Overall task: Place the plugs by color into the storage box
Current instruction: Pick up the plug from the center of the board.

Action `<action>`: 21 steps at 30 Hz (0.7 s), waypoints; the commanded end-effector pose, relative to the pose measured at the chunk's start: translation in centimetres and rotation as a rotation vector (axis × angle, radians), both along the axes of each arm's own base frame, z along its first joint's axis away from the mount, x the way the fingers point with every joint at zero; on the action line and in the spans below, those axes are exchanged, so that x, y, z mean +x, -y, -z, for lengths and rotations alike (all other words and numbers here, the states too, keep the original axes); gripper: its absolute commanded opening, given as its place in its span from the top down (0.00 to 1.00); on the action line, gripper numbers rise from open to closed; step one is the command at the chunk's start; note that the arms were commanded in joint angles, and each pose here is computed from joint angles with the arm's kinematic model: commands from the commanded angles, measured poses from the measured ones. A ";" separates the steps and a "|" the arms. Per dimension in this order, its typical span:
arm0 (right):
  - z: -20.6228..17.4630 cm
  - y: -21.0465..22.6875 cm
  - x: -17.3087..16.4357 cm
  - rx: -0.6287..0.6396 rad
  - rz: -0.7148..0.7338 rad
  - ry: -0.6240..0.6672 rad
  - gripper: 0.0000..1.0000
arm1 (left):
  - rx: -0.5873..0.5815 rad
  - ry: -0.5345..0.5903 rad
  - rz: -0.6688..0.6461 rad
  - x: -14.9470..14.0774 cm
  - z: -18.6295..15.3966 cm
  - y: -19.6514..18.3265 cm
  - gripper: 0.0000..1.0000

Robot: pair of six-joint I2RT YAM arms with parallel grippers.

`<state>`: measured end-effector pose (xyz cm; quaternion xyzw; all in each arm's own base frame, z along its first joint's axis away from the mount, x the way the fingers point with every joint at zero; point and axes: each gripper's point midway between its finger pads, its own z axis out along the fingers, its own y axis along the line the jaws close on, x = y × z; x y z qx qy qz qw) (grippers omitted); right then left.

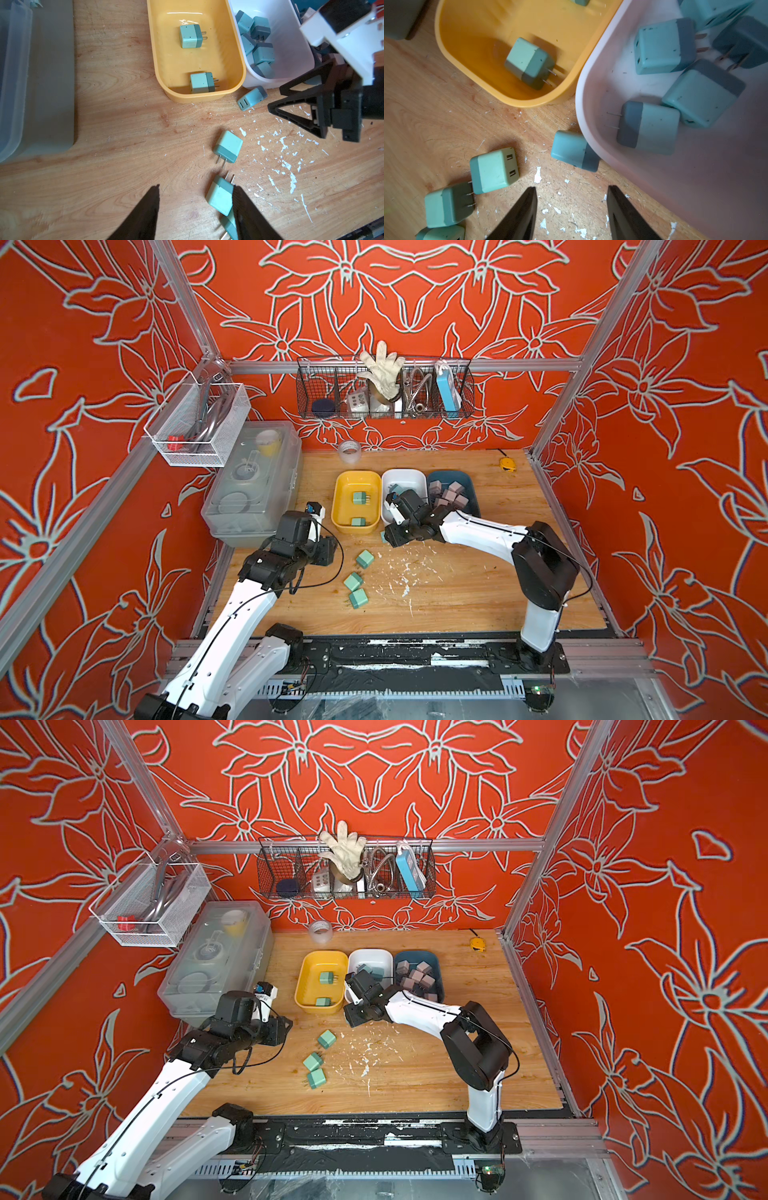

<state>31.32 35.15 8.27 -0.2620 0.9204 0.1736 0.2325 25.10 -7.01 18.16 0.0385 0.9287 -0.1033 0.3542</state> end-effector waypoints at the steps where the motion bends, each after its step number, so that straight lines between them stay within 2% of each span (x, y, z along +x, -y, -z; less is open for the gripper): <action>1: 0.4 0.0 0.7 -0.026 0.033 0.023 0.41 | -0.010 0.011 0.003 -0.1 0.0 0.0 0.43; 21: 2.8 -2.1 2.1 -0.119 0.021 0.062 0.40 | -0.030 0.008 0.018 0.0 -0.1 0.5 0.43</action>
